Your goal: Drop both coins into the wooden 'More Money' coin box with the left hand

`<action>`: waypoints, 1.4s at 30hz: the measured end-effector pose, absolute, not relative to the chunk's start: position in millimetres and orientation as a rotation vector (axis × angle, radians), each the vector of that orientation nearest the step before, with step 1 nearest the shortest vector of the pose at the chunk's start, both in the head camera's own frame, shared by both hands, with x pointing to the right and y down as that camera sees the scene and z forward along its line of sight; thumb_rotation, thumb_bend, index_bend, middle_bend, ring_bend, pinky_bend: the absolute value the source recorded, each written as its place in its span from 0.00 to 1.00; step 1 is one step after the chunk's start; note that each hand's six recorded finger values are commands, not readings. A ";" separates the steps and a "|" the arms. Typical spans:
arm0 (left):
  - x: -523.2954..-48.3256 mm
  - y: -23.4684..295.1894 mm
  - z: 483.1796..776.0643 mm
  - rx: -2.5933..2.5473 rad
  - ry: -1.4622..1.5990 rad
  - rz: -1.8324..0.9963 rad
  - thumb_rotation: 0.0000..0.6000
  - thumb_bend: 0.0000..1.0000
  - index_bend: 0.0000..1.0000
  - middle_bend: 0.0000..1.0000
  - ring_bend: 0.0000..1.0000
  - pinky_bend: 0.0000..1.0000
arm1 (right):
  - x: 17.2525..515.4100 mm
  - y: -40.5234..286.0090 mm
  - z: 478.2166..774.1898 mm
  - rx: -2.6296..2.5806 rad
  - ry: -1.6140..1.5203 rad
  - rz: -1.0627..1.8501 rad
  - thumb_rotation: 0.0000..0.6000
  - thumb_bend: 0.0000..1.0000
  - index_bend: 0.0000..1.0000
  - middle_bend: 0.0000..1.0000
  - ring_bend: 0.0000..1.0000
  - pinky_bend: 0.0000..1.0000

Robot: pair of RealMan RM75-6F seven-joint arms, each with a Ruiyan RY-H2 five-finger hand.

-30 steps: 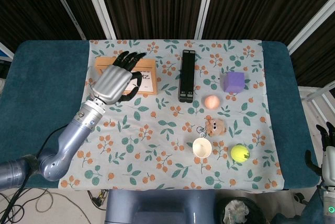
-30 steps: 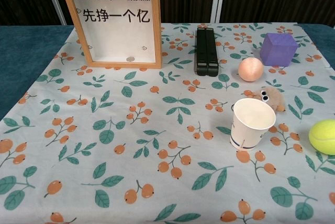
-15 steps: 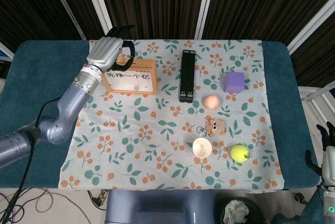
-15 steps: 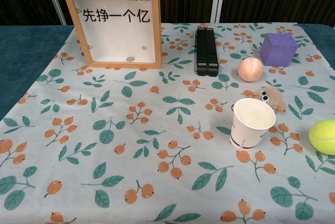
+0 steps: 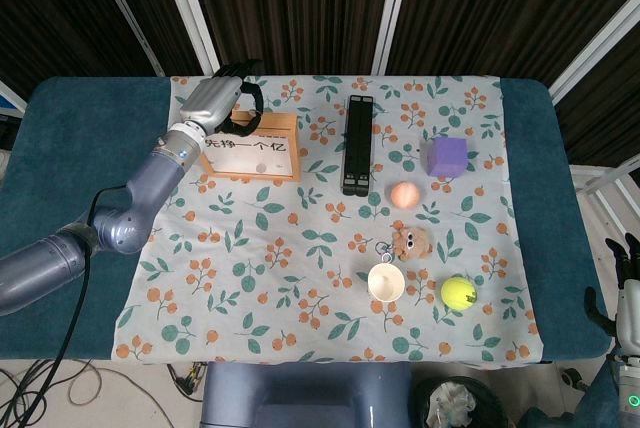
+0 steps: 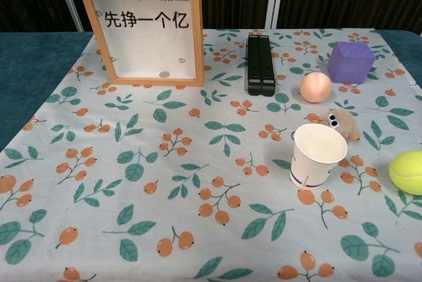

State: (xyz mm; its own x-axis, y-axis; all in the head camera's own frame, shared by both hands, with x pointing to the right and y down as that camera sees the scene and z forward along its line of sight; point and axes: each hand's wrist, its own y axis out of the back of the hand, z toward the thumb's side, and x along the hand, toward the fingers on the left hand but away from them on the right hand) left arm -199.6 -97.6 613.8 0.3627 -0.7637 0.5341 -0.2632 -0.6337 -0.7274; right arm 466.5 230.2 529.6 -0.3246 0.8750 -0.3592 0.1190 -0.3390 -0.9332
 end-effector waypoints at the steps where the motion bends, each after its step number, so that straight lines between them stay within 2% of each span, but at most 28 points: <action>1: -199.5 -97.6 615.0 -2.093 0.882 -1.236 1.00 0.57 0.70 0.02 0.00 0.00 | 466.5 230.2 529.6 -1.338 -1.319 1.721 1.00 0.51 0.15 0.02 0.00 0.00; 29: -217.7 -99.1 648.7 -2.073 0.942 -1.291 1.00 0.57 0.68 0.02 0.00 0.00 | 466.8 230.9 528.7 -1.336 -1.332 1.723 1.00 0.51 0.15 0.02 0.00 0.00; 42: -220.0 -99.0 650.9 -2.064 0.920 -1.291 1.00 0.57 0.67 0.02 0.00 0.00 | 466.6 231.2 528.8 -1.336 -1.331 1.723 1.00 0.51 0.15 0.02 0.00 0.00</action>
State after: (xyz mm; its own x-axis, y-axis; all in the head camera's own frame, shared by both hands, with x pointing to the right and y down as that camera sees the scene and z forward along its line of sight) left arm -220.0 -99.0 650.9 0.3104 -0.7756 0.5496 -0.2667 -0.6260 -0.7328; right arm 466.6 231.2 528.8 -0.3308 0.8732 -0.3579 0.1257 -0.3351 -0.9338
